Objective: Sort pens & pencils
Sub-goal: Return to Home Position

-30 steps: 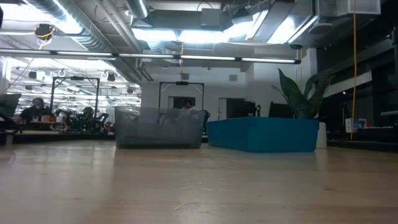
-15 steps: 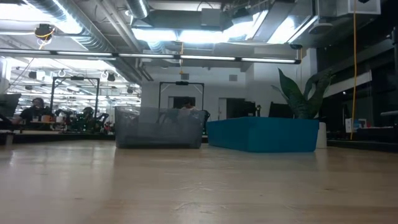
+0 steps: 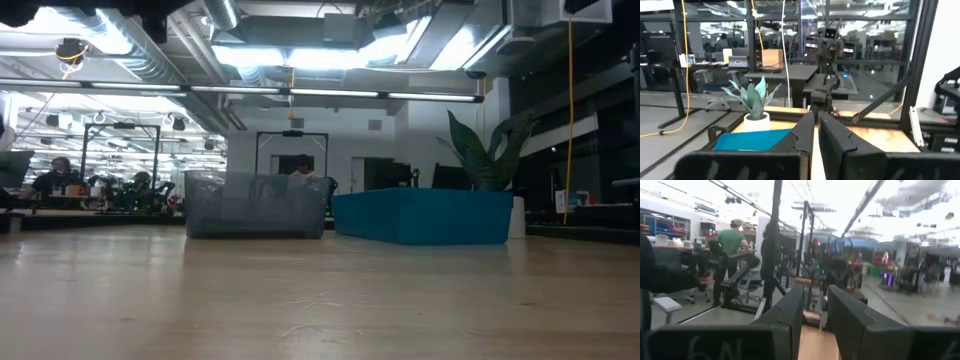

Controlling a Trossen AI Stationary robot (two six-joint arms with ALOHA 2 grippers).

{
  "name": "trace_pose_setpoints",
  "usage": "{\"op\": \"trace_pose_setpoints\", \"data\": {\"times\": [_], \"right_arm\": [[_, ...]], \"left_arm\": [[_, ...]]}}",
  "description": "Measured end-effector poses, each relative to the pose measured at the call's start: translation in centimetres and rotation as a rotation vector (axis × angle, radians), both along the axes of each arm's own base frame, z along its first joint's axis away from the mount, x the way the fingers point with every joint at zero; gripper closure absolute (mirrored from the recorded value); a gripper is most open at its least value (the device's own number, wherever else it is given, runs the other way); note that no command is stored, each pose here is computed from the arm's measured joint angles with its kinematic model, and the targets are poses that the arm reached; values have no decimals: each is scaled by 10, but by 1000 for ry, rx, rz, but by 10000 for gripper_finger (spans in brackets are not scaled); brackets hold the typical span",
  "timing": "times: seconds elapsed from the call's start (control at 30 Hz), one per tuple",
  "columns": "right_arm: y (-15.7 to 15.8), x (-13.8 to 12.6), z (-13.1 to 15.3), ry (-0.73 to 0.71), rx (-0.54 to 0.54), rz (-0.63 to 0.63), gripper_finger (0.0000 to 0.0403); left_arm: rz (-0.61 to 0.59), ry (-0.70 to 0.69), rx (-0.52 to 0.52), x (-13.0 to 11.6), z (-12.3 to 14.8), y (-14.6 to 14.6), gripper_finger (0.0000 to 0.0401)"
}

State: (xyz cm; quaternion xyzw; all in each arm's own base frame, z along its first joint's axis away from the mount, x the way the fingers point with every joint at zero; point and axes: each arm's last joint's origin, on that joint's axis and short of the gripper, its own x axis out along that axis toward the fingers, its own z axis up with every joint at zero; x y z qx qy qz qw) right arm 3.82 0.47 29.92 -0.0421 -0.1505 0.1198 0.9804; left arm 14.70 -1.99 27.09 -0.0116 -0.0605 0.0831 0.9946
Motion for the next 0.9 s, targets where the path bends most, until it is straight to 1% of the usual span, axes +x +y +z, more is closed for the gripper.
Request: {"op": "trace_pose_setpoints", "data": {"times": [0.13,0.2,0.3,0.5,0.57,0.63,0.7,0.77,0.9], "right_arm": [[-3,13,-18,20,37,-2,309],[-3,15,-19,7,41,3,309],[-4,17,-23,32,57,7,308],[-5,19,-26,57,59,2,308],[-6,24,-33,67,61,0,309],[-7,31,-46,84,70,1,308],[-9,38,-57,61,73,3,308],[-9,42,-66,33,77,6,309],[-11,48,-82,74,115,13,308]], "left_arm": [[13,44,11,2,-4,8,388],[19,82,14,2,-8,12,389],[22,127,14,3,-12,17,388],[9,174,5,3,-17,26,377],[4,175,5,3,-17,28,374],[-4,172,4,3,-17,29,372],[-7,170,4,3,-18,30,370],[-9,154,1,3,-21,30,371],[-13,96,-8,3,-36,29,380]]}}
